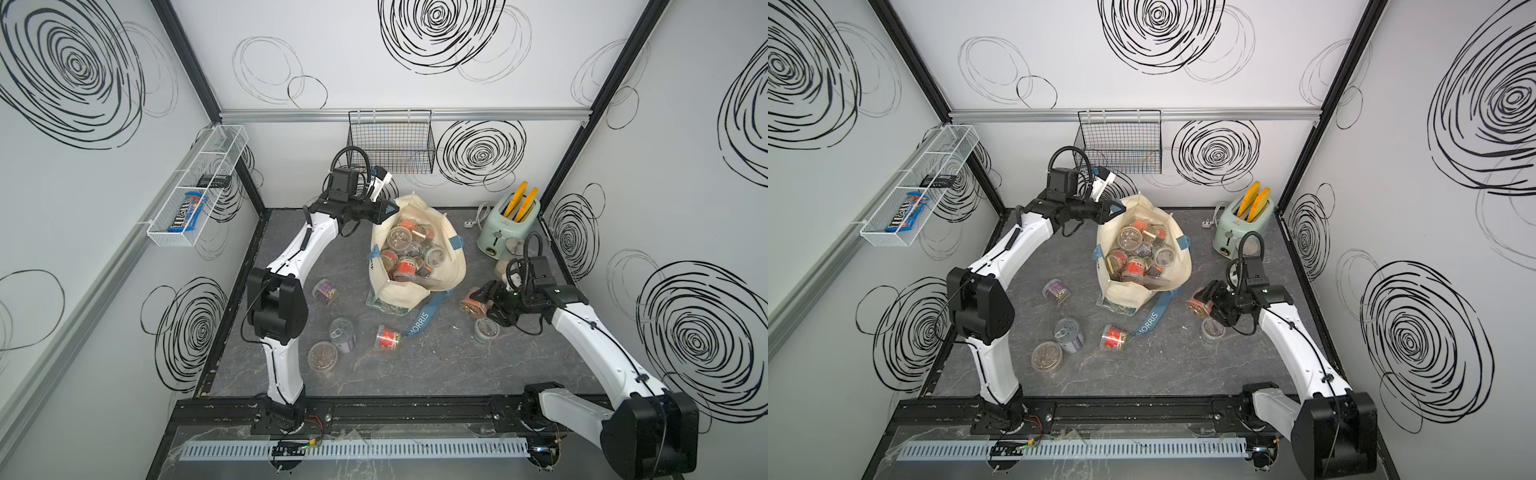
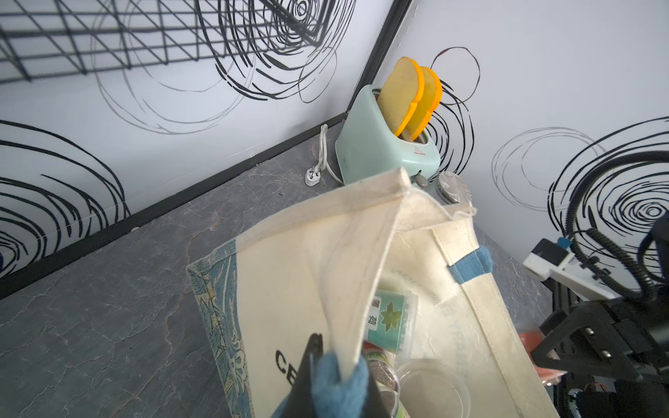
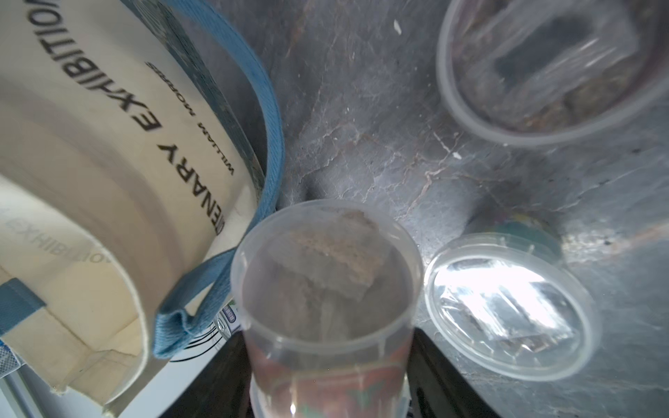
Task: Take out the seed jars from the canvas bag
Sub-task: Place the seed jar at the center of the board.
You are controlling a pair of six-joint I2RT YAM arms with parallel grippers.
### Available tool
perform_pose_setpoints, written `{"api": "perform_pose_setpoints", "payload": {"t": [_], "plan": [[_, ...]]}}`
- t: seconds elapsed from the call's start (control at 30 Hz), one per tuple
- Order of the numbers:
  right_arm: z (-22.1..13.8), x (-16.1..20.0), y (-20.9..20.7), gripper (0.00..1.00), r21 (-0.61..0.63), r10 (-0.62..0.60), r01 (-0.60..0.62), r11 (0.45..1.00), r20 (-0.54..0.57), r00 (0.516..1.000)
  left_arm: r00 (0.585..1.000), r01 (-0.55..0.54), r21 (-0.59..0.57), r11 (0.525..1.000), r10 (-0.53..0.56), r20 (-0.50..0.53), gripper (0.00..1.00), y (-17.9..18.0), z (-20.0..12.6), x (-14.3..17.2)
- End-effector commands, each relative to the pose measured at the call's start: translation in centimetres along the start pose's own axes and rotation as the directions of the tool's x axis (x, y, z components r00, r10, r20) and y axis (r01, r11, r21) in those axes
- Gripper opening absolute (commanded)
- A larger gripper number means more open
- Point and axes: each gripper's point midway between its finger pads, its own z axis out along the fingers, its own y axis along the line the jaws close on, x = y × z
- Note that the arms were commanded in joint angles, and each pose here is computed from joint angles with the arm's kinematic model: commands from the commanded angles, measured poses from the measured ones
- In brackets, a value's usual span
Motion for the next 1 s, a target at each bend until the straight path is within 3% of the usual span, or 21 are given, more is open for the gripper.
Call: {"api": "perform_pose_setpoints", "payload": {"t": [0.0, 0.4, 0.97], "plan": [[0.7, 1.8, 0.8, 0.67, -0.013, -0.034, 0.033, 0.999, -0.113, 0.993, 0.991, -0.082, 0.063, 0.995, 0.075, 0.109, 0.00, -1.0, -0.6, -3.0], [5.1, 8.4, 0.0, 0.67, 0.064, -0.079, 0.105, 0.992, -0.324, 0.943, 0.992, -0.065, 0.064, 0.996, 0.058, 0.109, 0.00, -0.1, -0.5, -2.6], [7.1, 7.8, -2.9, 0.71, 0.169, -0.081, 0.149, 0.974, -0.357, 0.931, 0.993, -0.048, 0.072, 0.996, 0.039, 0.115, 0.00, 0.2, -0.4, -2.6]]}}
